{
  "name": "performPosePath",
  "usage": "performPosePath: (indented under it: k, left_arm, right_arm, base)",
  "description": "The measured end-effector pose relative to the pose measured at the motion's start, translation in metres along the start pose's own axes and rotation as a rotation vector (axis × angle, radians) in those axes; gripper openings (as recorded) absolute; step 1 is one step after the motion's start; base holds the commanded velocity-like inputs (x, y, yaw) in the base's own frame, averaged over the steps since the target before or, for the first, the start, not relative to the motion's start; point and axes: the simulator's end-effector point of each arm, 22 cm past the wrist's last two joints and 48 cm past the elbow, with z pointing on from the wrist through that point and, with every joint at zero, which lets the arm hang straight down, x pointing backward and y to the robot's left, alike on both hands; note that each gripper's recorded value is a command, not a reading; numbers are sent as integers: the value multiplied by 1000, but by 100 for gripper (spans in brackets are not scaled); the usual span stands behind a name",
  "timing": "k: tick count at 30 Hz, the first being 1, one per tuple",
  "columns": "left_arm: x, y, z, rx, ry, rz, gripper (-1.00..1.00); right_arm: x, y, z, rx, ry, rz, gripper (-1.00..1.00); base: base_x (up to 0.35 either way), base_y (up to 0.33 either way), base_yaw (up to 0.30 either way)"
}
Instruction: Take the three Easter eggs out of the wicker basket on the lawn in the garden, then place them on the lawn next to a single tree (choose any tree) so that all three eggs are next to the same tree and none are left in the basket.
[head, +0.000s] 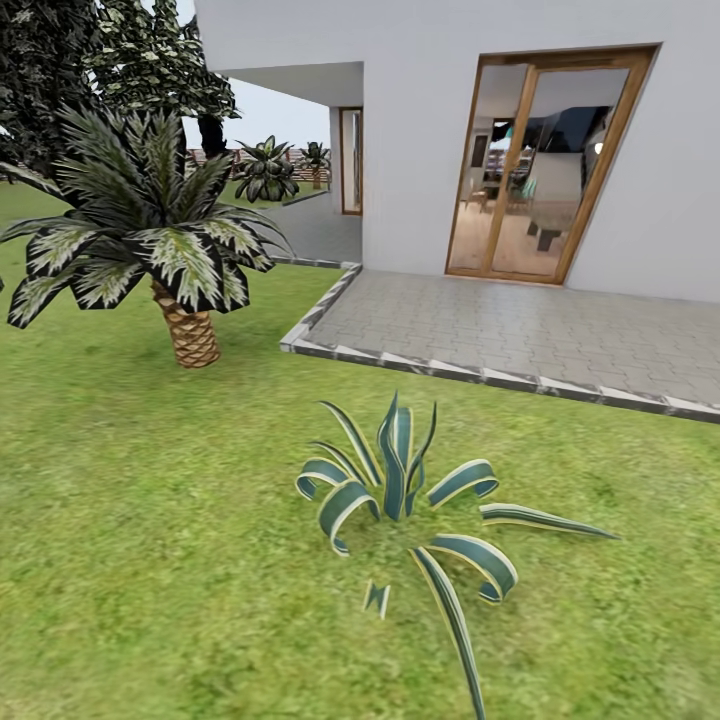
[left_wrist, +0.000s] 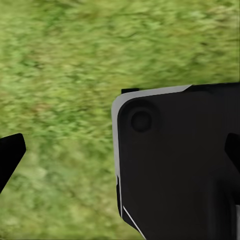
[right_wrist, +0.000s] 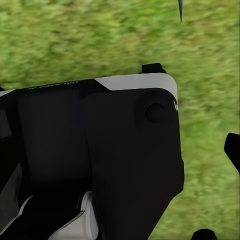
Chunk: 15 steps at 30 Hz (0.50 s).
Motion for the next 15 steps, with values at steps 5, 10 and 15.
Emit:
performPosePath:
  k: [5,10,15]
  left_arm:
    - [0,0,0,0,0,0,100]
    - [0,0,0,1,0,1,100]
    - [0,0,0,1,0,2,100]
  right_arm:
    - [0,0,0,0,0,0,100]
    - [0,0,0,0,0,0,100]
    - [0,0,0,0,1,0,100]
  base:
    - [0,144,0]
    - [0,101,0]
    - [0,92,0]
